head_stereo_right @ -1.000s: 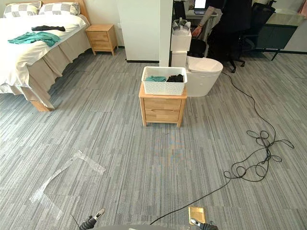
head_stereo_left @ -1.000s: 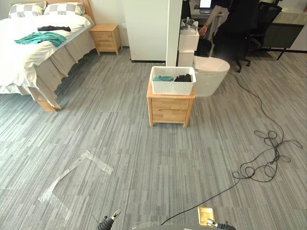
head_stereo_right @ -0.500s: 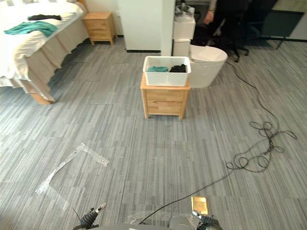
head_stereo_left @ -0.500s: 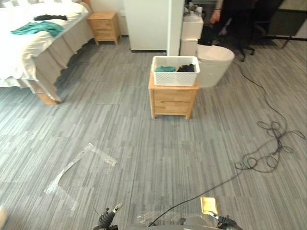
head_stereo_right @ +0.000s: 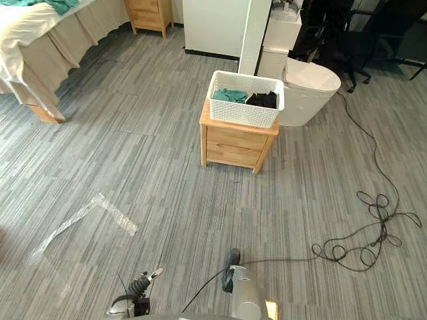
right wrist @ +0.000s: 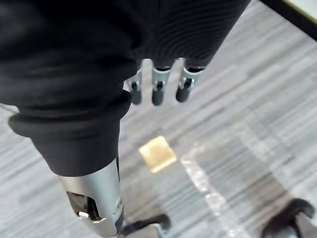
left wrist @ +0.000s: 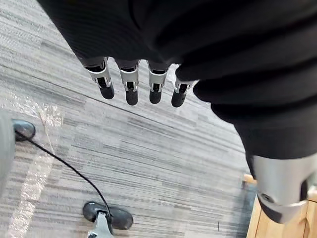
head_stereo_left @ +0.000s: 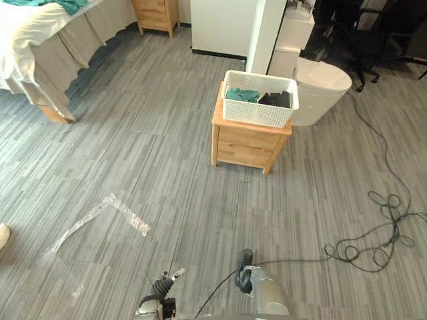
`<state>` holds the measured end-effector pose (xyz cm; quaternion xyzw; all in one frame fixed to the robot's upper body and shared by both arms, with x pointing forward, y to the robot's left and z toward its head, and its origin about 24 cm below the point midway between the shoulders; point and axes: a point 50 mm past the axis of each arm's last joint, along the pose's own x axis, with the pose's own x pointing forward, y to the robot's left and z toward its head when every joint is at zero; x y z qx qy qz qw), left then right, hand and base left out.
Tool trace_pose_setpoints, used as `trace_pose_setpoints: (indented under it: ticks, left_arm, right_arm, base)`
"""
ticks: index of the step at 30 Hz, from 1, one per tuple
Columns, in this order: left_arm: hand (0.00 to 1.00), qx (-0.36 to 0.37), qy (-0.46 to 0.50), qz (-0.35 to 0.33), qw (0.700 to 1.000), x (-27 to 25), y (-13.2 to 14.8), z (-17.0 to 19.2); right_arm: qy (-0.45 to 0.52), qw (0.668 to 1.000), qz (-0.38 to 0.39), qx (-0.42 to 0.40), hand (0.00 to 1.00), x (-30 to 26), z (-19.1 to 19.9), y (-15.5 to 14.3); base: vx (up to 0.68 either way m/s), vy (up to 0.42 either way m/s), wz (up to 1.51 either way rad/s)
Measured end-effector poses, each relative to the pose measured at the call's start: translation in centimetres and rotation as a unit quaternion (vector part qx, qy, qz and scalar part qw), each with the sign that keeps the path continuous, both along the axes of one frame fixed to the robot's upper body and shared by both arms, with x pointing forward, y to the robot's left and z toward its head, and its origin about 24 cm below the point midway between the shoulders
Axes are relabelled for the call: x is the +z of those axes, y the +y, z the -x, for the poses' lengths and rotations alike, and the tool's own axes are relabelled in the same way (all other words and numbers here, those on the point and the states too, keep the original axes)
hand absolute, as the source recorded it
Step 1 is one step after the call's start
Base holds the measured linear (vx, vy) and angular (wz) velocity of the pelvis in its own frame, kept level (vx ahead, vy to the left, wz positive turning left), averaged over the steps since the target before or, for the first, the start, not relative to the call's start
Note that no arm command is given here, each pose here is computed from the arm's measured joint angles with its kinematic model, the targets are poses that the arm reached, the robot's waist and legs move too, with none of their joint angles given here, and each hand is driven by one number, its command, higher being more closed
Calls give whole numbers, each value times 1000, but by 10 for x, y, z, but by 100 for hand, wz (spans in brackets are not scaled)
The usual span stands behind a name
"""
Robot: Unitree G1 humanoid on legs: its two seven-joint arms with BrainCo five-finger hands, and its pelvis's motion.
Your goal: Pick up the laundry basket with both hands and put the clothes into the washing machine.
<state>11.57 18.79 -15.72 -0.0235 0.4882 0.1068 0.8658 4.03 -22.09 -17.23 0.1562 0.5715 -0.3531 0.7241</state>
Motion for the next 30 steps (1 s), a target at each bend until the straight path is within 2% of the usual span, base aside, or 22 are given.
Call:
trace_pose_setpoints:
  ticks: [2, 4, 7, 9, 11, 13, 14, 16, 21, 26, 30]
  left_arm:
    - [0, 17, 1, 2, 1000, 0, 2, 2]
    - [0, 25, -9, -5, 1000, 2, 8, -1]
    - [0, 41, -48, -14, 998, 9, 12, -13]
    - [0, 47, -48, -20, 998, 9, 13, -13]
    - [0, 58, -32, -16, 998, 5, 9, -1]
    - [0, 72, -33, -24, 997, 6, 18, 1]
    - [0, 83, -25, -41, 995, 7, 31, 4]
    - [0, 87, -14, -46, 995, 5, 33, 9]
    - [0, 36, 13, -47, 998, 1, 27, 13]
    - [0, 8, -17, -48, 999, 6, 20, -11]
    - [0, -6, 0, -49, 999, 2, 16, 1]
  right_arm:
    - [-40, 998, 26, 49, 0, 8, -35, -10]
    - [-108, 985, 61, 122, 0, 24, -93, -10]
    - [-183, 964, 92, 167, 0, 45, -143, 2]
    - [-206, 957, 93, 182, 0, 52, -160, 9]
    - [-195, 956, 100, 194, 0, 49, -153, 6]
    - [-174, 960, 87, 201, 0, 41, -140, 13]
    - [-168, 960, 83, 209, 0, 38, -134, 17]
    - [-161, 962, 82, 206, 0, 36, -131, 16]
    - [-100, 979, 57, 170, 0, 18, -84, 12]
    - [-81, 986, 44, 138, 0, 13, -69, 13]
    - [-60, 989, 31, 134, 0, 8, -55, 19]
  base:
    - [935, -362, -86]
    - [1007, -237, -130]
    - [550, -2, -99]
    - [618, 152, -81]
    - [593, 256, -39]
    - [626, 306, -25]
    - [607, 241, -31]
    - [647, 312, -29]
    - [491, 206, 13]
    - [258, -87, 26]
    - [150, -307, 33]
